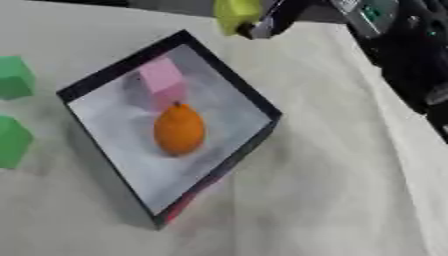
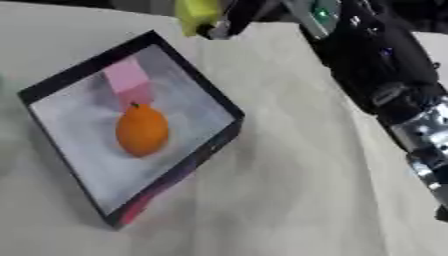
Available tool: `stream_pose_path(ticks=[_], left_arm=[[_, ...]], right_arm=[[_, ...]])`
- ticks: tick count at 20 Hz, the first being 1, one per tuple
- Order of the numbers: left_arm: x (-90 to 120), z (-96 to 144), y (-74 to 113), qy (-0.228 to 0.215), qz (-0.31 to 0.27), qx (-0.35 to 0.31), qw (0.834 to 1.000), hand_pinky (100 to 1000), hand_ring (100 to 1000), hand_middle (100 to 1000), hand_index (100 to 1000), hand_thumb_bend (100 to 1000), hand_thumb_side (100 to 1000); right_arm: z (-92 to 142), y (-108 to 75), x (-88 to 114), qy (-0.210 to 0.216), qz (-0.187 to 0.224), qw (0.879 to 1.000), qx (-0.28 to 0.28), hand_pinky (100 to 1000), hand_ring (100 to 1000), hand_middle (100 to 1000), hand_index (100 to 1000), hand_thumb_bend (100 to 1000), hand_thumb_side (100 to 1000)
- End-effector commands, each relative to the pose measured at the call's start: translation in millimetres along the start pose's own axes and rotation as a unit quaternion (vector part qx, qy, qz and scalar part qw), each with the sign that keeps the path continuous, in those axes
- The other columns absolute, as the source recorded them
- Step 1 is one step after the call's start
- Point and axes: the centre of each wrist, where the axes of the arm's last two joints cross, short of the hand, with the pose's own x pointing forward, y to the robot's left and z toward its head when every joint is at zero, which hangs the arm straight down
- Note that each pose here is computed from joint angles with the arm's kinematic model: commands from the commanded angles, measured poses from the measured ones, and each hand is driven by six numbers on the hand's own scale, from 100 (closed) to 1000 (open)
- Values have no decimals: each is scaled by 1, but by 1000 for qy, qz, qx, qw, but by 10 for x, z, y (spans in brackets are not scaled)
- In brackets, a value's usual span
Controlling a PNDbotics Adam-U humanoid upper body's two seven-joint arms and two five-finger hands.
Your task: Pick up objects on the table and place them in the box.
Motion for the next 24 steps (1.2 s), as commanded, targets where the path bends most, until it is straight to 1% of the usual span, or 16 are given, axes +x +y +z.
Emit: stream_pose_path(ticks=[1, 5, 7, 9, 13, 16, 21, 23, 24], left_arm=[[88, -27, 42, -15, -8, -3, 1000, 845, 745, 793, 826, 134, 848], [89, -29, 49, -14, -7, -3, 1000, 845, 745, 793, 827, 140, 844], [93, -33, 52, -16, -6, -4, 1000, 846, 745, 793, 827, 141, 842], [96, -35, 57, -17, -7, -4, 1000, 846, 745, 793, 827, 140, 842], [98, -37, 61, -19, -8, -5, 1000, 846, 745, 793, 827, 141, 842], [97, -36, 56, -19, -7, -6, 1000, 847, 745, 793, 827, 142, 843], [99, -38, 51, -20, -7, -8, 1000, 847, 745, 793, 827, 142, 842], [100, -39, 51, -20, -7, -8, 1000, 848, 745, 793, 828, 142, 842], [102, -41, 50, -21, -6, -8, 1000, 848, 745, 793, 828, 142, 841]], right_arm=[[-77, -226, 282, -49, 30, 998, 6, 741, 592, 427, 579, 100, 310], [-230, -284, 571, -99, 48, 993, 33, 740, 595, 431, 581, 100, 329], [-307, -278, 670, -116, 53, 991, 48, 741, 600, 438, 588, 100, 342], [-393, -234, 730, -126, 55, 988, 69, 743, 604, 443, 594, 103, 347], [-537, -76, 786, -139, 52, 983, 105, 748, 613, 457, 609, 109, 353], [-617, 76, 818, -146, 48, 980, 126, 749, 614, 464, 619, 100, 345], [-732, 325, 799, -138, 35, 978, 152, 748, 617, 472, 627, 109, 346], [-762, 400, 775, -133, 32, 978, 156, 751, 630, 495, 653, 149, 357], [-775, 433, 762, -129, 31, 978, 158, 762, 667, 536, 692, 188, 377]])
